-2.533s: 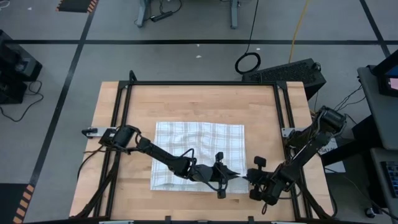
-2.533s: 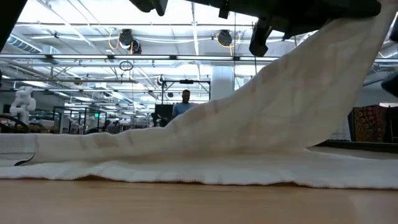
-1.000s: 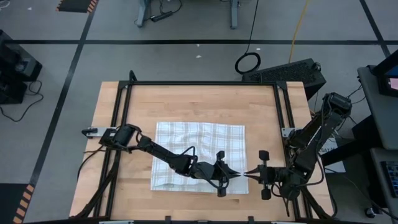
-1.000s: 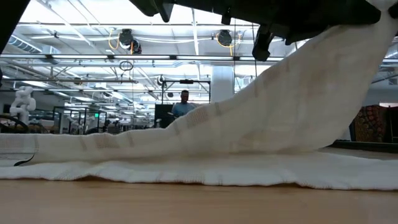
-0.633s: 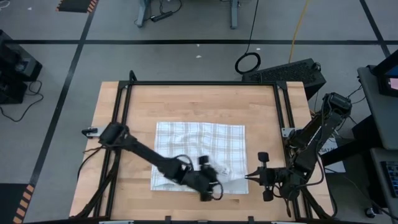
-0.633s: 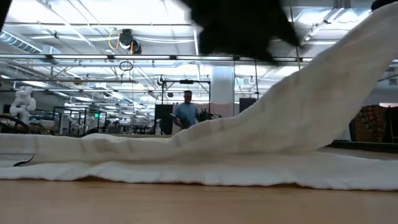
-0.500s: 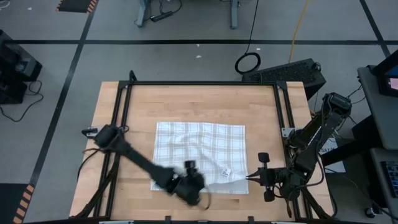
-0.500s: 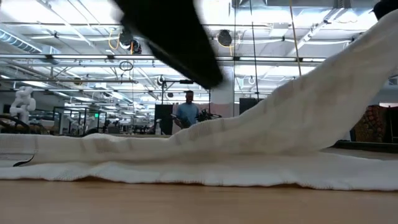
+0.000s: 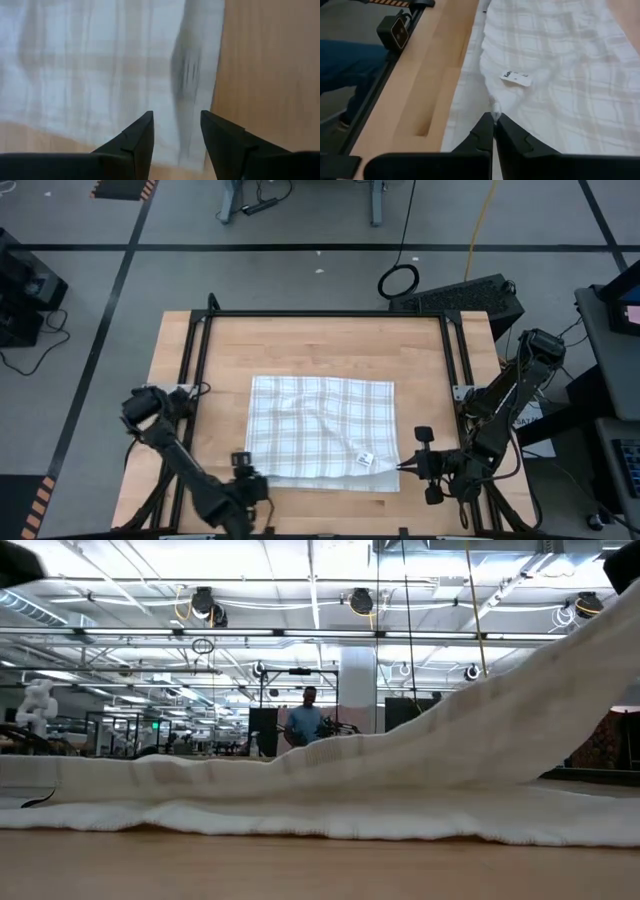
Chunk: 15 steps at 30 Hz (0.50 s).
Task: Roll towel
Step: Roll the white towel
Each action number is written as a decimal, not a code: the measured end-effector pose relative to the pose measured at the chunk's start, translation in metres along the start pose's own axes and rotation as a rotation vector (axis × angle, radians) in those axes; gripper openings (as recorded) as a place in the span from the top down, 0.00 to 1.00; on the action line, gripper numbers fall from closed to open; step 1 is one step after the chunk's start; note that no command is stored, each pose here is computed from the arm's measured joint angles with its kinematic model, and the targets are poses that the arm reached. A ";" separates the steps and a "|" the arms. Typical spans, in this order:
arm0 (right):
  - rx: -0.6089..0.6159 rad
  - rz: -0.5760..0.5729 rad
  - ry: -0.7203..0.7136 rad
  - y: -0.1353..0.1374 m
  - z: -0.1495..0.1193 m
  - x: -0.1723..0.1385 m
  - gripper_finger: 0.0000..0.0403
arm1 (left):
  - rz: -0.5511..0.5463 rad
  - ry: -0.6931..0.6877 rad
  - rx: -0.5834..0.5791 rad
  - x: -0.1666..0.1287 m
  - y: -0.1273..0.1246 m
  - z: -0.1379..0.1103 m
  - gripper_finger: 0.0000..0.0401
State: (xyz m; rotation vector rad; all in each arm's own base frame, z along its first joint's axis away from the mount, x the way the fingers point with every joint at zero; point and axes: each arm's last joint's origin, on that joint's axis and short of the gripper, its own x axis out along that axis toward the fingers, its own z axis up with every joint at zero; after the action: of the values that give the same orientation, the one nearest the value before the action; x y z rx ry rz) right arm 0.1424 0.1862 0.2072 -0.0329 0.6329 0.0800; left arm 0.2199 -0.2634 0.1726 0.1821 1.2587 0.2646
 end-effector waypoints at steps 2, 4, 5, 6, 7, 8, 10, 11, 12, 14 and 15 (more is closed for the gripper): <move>0.000 0.011 0.008 0.000 0.000 0.000 0.99 | -0.022 -0.009 -0.024 -0.010 0.002 -0.014 0.59; -0.004 0.013 0.010 0.000 0.000 0.000 0.99 | -0.051 -0.032 -0.044 -0.022 0.006 -0.024 0.59; -0.003 0.013 0.009 0.000 0.000 0.000 0.99 | -0.059 -0.040 -0.051 -0.026 0.008 -0.028 0.59; -0.004 0.013 0.009 0.000 0.000 0.000 0.99 | -0.066 -0.044 -0.054 -0.026 0.011 -0.033 0.59; -0.004 0.013 0.010 0.000 0.000 0.000 0.99 | -0.077 -0.049 -0.058 -0.023 0.012 -0.036 0.59; -0.004 0.013 0.010 0.000 0.000 0.000 0.99 | -0.087 -0.053 -0.056 -0.017 0.011 -0.039 0.59; -0.004 0.013 0.009 0.000 0.000 0.000 0.99 | -0.112 -0.063 -0.058 -0.005 0.009 -0.045 0.59; -0.004 0.013 0.009 0.000 0.000 0.000 0.99 | -0.121 -0.067 -0.062 0.001 0.009 -0.048 0.59; -0.004 0.013 0.009 0.000 0.000 0.000 0.99 | -0.130 -0.072 -0.069 0.006 0.009 -0.049 0.59; -0.002 0.013 0.009 0.000 0.000 0.000 0.99 | -0.125 -0.076 -0.078 0.013 0.011 -0.052 0.59; -0.002 0.013 0.009 0.000 0.000 0.000 0.99 | -0.118 -0.080 -0.076 0.014 0.012 -0.052 0.59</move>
State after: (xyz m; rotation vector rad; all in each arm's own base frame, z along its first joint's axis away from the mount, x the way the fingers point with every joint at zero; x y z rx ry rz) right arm 0.1422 0.1866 0.2070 -0.0310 0.6425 0.0929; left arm 0.1731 -0.2485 0.1475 0.0524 1.1739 0.2010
